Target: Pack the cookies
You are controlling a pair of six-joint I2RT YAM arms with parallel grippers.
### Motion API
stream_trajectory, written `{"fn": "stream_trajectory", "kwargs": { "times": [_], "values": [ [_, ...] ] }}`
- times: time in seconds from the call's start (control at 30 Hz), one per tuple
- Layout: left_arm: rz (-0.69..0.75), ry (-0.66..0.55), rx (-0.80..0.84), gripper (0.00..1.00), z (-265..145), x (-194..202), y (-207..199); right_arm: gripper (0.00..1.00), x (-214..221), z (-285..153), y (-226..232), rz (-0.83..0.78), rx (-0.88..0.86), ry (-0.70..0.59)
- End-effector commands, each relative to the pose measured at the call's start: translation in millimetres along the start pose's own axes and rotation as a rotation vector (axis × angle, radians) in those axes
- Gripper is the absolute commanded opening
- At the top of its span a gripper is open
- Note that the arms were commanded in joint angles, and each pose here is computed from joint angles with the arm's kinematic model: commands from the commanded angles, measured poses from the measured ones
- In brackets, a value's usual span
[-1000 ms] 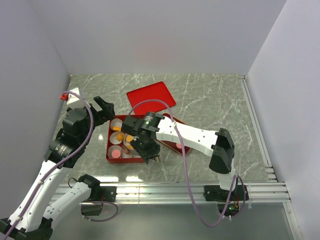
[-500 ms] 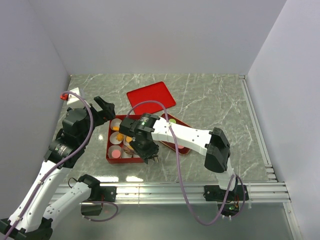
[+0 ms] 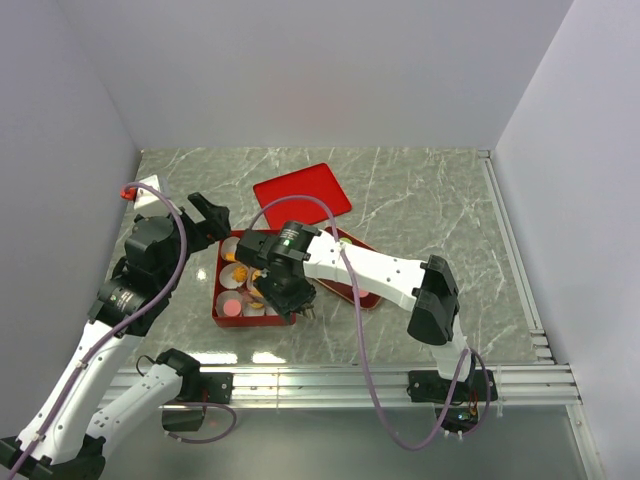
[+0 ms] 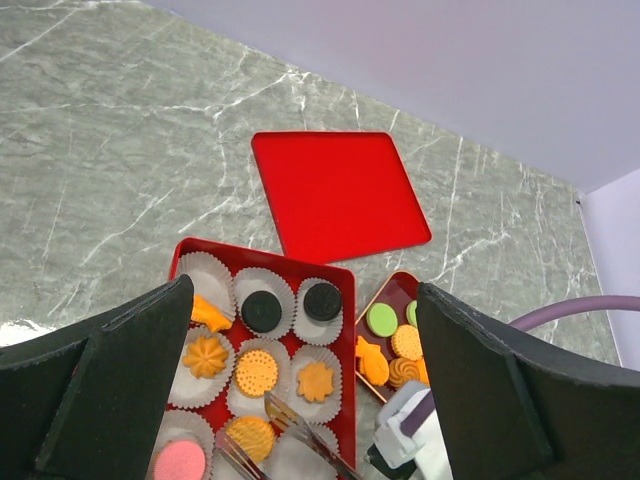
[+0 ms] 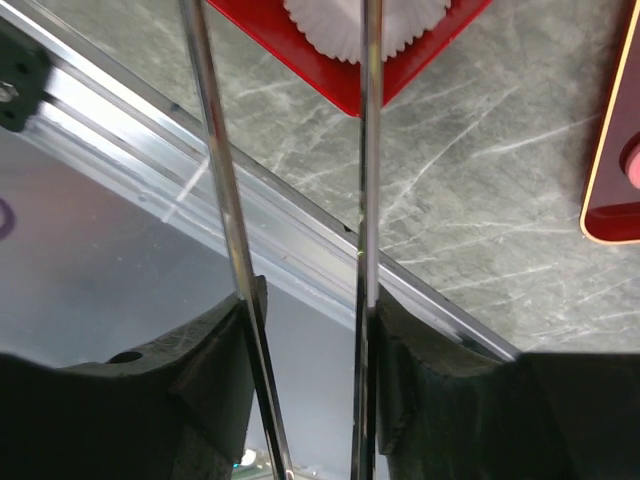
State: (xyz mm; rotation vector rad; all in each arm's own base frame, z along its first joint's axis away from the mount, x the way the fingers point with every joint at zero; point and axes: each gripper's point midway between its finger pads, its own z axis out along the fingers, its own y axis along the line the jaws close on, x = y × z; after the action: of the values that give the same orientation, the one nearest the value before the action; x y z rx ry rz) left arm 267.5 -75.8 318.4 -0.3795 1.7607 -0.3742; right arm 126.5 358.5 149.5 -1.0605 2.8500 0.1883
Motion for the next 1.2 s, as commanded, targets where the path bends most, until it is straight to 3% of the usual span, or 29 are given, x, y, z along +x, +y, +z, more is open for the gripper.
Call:
{"fn": "stream_trajectory", "kwargs": {
  "times": [0.0,0.77,1.17],
  "values": [
    [-0.006,-0.026,0.040,0.99,0.3,-9.7,-10.5,0.51,-9.1,-15.0,0.9,-0.011,0.006,-0.042],
    [0.002,-0.046,0.032,0.99,4.6,-17.2,-12.7,0.52,-4.1,-44.4,-42.6,0.101,0.043,-0.100],
    [0.027,-0.073,0.024,0.99,6.9,-26.2,-13.9,0.52,22.0,-52.5,-120.0,0.332,0.072,-0.138]
  ]
}}
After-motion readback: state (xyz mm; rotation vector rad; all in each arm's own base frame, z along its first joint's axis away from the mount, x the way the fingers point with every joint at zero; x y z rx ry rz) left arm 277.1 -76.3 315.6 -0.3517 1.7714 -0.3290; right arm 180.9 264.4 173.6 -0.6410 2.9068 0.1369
